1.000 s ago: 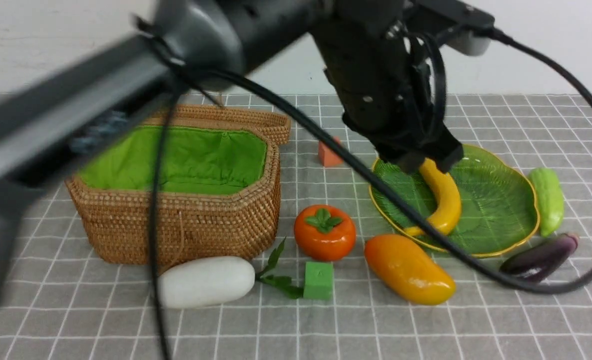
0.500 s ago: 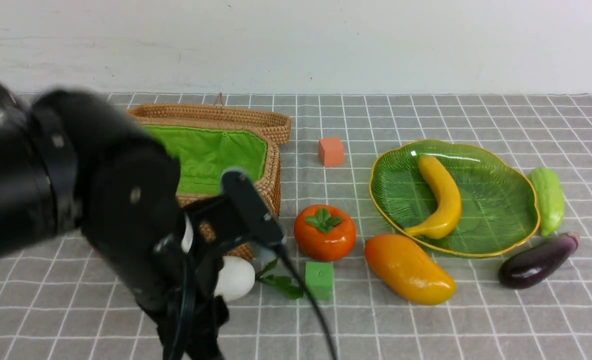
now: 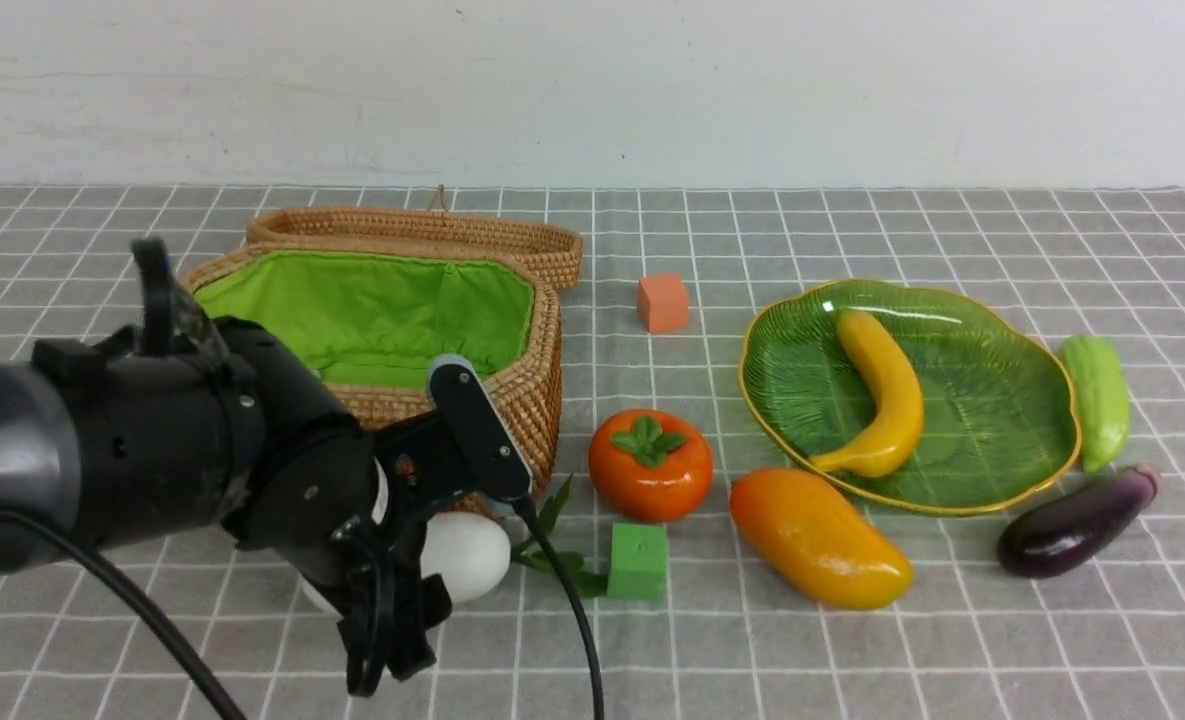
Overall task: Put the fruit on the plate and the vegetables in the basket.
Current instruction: Take a daikon with your left arm and place it on the basket on the left.
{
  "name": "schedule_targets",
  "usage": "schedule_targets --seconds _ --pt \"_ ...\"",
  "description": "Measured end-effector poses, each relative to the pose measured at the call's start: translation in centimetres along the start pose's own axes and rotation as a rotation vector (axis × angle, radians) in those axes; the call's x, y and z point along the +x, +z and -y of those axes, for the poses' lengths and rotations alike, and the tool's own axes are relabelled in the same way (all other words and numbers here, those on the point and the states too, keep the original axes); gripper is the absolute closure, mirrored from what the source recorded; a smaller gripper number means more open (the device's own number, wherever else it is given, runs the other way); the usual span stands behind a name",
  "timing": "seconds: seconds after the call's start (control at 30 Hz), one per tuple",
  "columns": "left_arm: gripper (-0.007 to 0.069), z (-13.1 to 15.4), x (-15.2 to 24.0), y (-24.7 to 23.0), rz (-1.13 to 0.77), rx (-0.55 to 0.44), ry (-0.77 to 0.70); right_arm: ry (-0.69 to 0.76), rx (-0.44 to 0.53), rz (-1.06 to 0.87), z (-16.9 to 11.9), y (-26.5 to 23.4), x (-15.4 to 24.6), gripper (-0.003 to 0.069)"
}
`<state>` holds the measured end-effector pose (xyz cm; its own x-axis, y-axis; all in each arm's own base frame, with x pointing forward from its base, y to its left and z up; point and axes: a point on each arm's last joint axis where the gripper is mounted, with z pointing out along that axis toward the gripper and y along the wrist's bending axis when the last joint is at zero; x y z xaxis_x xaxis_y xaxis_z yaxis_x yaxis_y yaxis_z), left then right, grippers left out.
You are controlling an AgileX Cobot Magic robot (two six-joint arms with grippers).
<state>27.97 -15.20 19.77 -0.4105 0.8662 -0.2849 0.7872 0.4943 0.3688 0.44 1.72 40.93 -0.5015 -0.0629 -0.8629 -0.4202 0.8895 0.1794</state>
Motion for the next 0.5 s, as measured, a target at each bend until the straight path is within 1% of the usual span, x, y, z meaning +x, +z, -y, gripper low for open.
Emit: schedule_targets --seconds 0.23,0.43,0.5 --pt "0.0092 -0.1 -0.5 1.1 0.033 -0.03 0.068 0.0 0.0 0.0 0.0 0.0 0.0 0.0547" --pt "0.0092 -0.1 -0.7 1.4 0.053 -0.029 0.063 0.001 -0.006 0.0 -0.1 0.0 0.0 0.0544" --pt "0.009 0.1 -0.7 1.4 0.059 -0.015 0.035 0.0 -0.01 -0.001 -0.1 0.0 0.0 0.0543"
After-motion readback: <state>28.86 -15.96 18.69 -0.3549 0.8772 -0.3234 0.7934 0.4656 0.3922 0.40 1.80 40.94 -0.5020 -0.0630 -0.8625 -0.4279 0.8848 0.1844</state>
